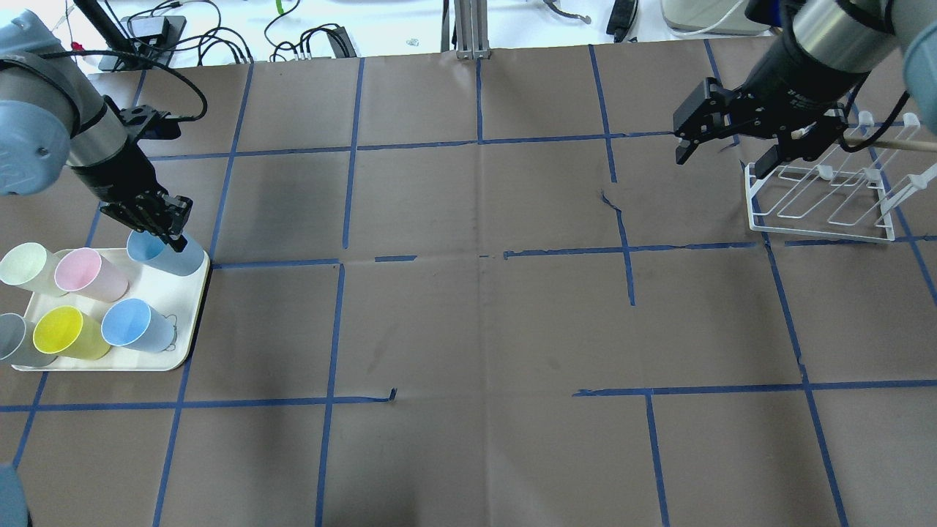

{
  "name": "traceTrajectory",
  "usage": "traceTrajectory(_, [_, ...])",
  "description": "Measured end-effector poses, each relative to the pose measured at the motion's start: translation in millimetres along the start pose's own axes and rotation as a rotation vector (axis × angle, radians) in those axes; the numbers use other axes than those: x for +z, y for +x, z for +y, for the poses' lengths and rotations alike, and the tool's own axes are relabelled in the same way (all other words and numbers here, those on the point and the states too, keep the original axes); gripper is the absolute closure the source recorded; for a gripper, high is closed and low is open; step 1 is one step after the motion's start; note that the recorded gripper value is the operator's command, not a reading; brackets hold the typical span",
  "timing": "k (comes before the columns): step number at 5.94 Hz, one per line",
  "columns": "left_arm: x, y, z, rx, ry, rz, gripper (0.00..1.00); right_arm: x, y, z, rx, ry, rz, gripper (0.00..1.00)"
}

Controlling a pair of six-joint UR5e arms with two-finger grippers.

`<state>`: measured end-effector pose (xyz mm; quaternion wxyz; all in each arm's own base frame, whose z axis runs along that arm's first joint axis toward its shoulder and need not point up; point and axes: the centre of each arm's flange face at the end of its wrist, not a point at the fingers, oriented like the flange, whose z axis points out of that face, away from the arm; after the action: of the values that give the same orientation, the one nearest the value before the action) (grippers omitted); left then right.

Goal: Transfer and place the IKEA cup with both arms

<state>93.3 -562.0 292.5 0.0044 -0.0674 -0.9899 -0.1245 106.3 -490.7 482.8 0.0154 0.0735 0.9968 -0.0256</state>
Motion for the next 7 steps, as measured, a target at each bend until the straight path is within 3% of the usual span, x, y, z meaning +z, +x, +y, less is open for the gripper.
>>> traceTrajectory(1, [17,-20,-7,-0.004,-0.014,-0.018,0.99,-8,-18,6,-0.009,0.032,0.040,0.00])
traceTrajectory(2, [32,-32,-14,-0.002,-0.035,-0.037,0.98,-16,-23,5,-0.011,0.044,0.040,0.00])
traceTrajectory(3, [42,-38,-19,-0.002,-0.054,-0.052,0.58,-20,-24,1,-0.011,0.046,0.029,0.00])
traceTrajectory(4, [50,-40,-22,-0.004,-0.066,-0.051,0.03,-22,-24,-1,-0.011,0.044,0.023,0.00])
traceTrajectory(7, [29,-28,-22,0.001,-0.033,-0.036,0.02,-17,-24,-1,-0.010,0.008,0.035,0.00])
